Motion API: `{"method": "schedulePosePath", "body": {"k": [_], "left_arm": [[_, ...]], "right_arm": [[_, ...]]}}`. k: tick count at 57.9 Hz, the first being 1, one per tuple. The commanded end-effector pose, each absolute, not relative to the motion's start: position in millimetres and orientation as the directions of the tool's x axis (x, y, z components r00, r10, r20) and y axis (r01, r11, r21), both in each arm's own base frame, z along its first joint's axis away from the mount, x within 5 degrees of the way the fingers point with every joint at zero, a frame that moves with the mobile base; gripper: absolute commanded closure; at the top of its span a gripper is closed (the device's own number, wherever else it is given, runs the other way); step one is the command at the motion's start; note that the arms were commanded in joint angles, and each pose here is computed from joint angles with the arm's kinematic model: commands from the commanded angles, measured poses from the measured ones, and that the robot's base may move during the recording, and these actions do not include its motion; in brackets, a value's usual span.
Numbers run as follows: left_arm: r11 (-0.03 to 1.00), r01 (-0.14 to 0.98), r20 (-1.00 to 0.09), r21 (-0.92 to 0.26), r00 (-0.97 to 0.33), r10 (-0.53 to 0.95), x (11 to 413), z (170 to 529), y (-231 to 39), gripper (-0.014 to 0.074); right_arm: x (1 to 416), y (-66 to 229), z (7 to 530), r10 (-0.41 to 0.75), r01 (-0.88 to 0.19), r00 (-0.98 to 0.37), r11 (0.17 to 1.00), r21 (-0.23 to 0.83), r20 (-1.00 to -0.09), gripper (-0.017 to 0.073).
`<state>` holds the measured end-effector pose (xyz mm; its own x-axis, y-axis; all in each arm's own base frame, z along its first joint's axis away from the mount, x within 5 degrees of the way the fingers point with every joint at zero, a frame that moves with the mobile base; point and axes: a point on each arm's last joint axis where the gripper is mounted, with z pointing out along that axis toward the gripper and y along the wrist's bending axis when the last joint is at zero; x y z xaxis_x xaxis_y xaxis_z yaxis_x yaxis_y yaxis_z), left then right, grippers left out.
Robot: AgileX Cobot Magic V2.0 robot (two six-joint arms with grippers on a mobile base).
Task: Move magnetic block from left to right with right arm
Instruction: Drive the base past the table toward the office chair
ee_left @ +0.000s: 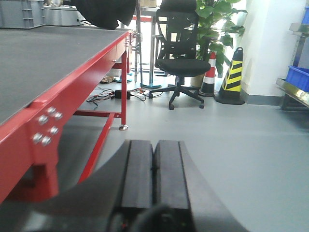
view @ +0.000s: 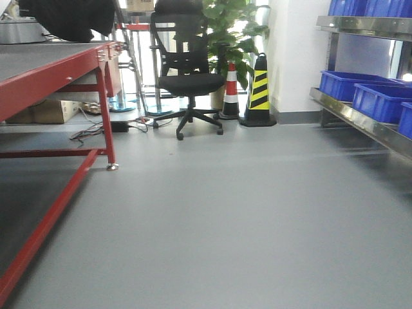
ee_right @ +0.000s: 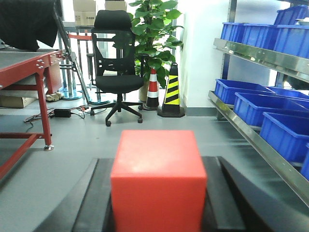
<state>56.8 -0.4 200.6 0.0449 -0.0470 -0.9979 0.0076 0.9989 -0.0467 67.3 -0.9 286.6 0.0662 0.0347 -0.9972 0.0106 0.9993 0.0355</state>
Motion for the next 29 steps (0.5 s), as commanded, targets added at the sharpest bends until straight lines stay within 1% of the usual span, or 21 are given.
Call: {"method": "schedulePosePath", "body": {"k": [1,29], "left_arm": [[0.998,0.013,-0.99,-0.056,0.126,-0.058,55.6,205.9,-0.2,0.072],[0.998,0.013,-0.99,-0.056,0.126,-0.058,55.6,205.9,-0.2,0.072]], "right_arm": [[65.5,-1.2,304.2,0.014,0.015,0.176,1.0,0.017,-0.984,0.0232],[65.5,-1.2,304.2,0.014,0.015,0.176,1.0,0.017,-0.984,0.0232]]}}
